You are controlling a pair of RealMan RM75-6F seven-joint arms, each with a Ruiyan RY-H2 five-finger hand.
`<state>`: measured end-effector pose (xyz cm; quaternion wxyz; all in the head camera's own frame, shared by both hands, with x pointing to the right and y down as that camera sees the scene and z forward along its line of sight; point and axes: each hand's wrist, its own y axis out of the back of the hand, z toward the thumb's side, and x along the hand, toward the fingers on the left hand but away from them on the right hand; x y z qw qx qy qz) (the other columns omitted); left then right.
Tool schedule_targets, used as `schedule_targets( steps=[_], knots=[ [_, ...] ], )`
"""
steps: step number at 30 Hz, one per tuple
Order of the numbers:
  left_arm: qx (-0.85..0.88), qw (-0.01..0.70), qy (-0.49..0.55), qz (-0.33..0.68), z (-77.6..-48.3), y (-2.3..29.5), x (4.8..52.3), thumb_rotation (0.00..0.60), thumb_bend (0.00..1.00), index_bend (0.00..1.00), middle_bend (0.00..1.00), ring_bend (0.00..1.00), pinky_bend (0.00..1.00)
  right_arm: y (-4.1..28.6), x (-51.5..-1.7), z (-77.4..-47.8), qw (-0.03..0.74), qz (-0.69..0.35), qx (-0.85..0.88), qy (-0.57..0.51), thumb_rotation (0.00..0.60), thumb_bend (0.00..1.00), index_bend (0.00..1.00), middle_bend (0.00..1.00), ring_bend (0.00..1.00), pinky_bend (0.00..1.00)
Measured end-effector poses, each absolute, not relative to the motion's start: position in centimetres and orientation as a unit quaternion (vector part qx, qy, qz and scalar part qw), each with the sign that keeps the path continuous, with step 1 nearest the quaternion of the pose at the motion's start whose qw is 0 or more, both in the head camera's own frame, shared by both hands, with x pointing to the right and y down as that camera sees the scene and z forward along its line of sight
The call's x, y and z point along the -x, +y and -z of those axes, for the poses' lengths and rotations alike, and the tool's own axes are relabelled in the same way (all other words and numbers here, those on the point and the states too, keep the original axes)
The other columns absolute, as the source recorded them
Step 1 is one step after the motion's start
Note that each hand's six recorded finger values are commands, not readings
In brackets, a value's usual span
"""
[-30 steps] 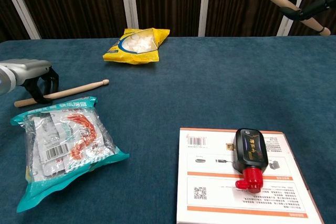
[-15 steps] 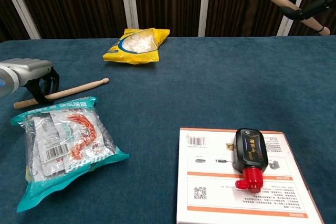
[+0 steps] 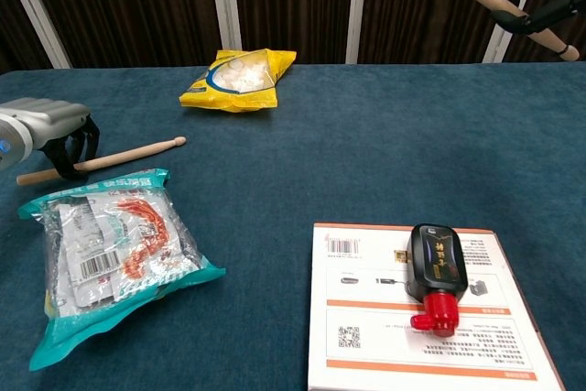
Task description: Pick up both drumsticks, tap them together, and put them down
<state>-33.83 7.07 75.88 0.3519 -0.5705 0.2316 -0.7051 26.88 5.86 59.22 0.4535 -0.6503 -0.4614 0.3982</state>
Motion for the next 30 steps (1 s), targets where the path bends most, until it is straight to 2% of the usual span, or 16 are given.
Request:
schedule_targets(
  steps=[9,30],
  knots=[
    [0.562,0.372,0.236,0.7,-75.6,6.9,33.7,0.6,0.53,0.6,0.62,0.08,0.0,6.0,-27.0,-59.1,0.454,-0.399,0.649,-0.462,0.6,0.45,0.72,0.63,0.38,0.0],
    [0.569,0.405,0.256,0.668,-74.3,6.4,33.6,0.6,0.55,0.62,0.63,0.1,0.0,5.9,-26.7,-59.0,0.455,-0.398,0.649,-0.461,0.6,0.45,0.72,0.63,0.38,0.0]
  ],
)
